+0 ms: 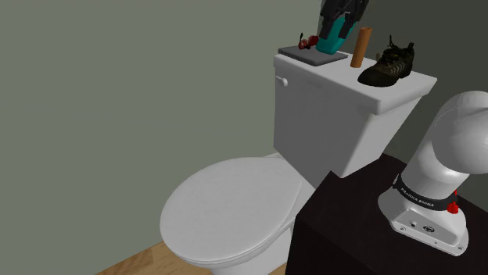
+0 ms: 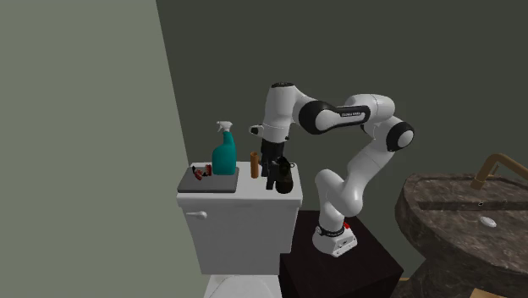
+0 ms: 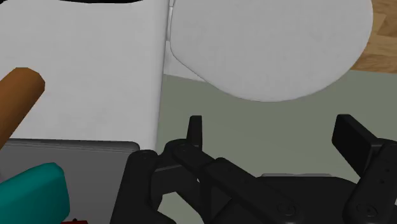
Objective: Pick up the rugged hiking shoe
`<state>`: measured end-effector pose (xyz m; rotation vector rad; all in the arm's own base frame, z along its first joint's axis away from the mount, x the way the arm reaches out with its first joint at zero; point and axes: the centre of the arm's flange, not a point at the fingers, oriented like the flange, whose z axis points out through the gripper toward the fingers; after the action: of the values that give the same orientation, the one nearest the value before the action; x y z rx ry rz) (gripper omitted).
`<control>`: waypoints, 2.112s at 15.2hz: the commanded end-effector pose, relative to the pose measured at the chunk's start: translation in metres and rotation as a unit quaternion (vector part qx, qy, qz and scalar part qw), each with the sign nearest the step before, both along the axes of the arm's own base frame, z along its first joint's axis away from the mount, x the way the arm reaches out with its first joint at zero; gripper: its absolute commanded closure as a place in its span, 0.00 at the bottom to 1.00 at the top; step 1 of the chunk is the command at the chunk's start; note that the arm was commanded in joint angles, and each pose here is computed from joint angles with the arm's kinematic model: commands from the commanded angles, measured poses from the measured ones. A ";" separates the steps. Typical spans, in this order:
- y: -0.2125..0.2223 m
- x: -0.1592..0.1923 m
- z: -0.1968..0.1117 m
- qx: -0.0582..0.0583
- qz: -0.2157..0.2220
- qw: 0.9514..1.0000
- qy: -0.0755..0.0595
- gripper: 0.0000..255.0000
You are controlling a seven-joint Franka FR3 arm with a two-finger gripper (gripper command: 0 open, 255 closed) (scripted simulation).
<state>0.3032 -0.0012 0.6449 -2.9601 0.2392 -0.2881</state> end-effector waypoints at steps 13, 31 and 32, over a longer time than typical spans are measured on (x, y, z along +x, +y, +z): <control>-0.105 -0.077 0.010 -0.050 -0.017 0.995 0.082 0.00; -0.129 -0.096 -0.025 -0.061 -0.021 0.993 0.101 1.00; -0.129 -0.096 -0.025 -0.061 -0.021 0.993 0.101 1.00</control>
<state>0.2073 -0.1303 0.6202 -3.1102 0.3197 -0.0105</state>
